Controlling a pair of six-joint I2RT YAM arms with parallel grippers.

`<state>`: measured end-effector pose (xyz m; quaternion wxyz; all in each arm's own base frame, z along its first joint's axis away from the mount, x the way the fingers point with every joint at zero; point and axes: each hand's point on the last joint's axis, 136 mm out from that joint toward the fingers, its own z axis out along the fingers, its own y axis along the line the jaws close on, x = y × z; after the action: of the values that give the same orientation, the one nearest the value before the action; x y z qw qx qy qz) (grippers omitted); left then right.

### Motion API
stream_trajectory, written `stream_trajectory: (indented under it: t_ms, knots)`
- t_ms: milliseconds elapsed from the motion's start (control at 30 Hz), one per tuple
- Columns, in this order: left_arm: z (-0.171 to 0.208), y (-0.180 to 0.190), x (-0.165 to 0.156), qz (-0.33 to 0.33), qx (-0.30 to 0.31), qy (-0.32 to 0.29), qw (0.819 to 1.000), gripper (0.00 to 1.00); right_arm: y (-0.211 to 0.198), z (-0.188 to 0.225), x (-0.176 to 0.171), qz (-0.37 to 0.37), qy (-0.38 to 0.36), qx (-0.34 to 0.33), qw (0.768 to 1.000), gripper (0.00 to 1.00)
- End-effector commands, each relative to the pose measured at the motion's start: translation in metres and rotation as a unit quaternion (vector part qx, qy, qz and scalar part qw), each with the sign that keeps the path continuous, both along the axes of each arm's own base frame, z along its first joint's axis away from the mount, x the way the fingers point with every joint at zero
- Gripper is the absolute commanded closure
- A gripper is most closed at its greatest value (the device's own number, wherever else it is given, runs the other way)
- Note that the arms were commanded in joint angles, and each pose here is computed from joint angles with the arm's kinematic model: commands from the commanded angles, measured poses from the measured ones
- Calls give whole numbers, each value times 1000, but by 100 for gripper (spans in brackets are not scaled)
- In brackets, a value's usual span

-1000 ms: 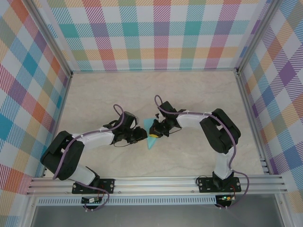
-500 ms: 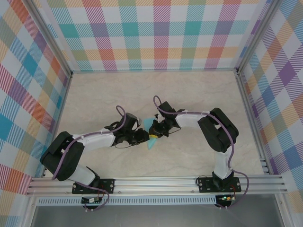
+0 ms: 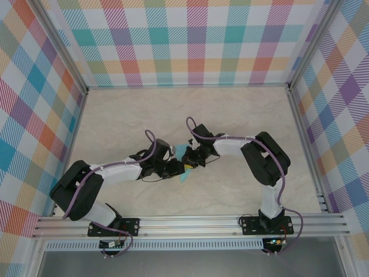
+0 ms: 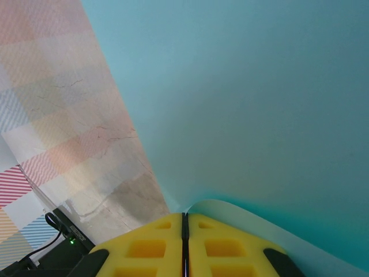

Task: Fold a paper plane with a square sheet of paper (pick it up from the middle)
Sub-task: Third fold the triangle at the center of the table.

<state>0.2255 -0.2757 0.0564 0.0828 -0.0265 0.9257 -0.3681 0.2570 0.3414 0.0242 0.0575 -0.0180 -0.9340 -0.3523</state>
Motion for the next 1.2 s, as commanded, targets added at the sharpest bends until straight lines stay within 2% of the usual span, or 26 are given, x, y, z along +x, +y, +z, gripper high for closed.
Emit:
stream_trajectory:
  t_ms: [0,333,1167]
  knots:
    - [-11,-1,-10,-13,8,11,1000,79,3,-1,2,10,-6,-5,1000,91]
    - [-23,-2,-12,-14,21,20,999,82,4,-1,3,11,-10,-3,1000,91]
    - [-35,-1,-13,-13,35,26,999,82,5,-4,3,13,-9,-4,1000,91]
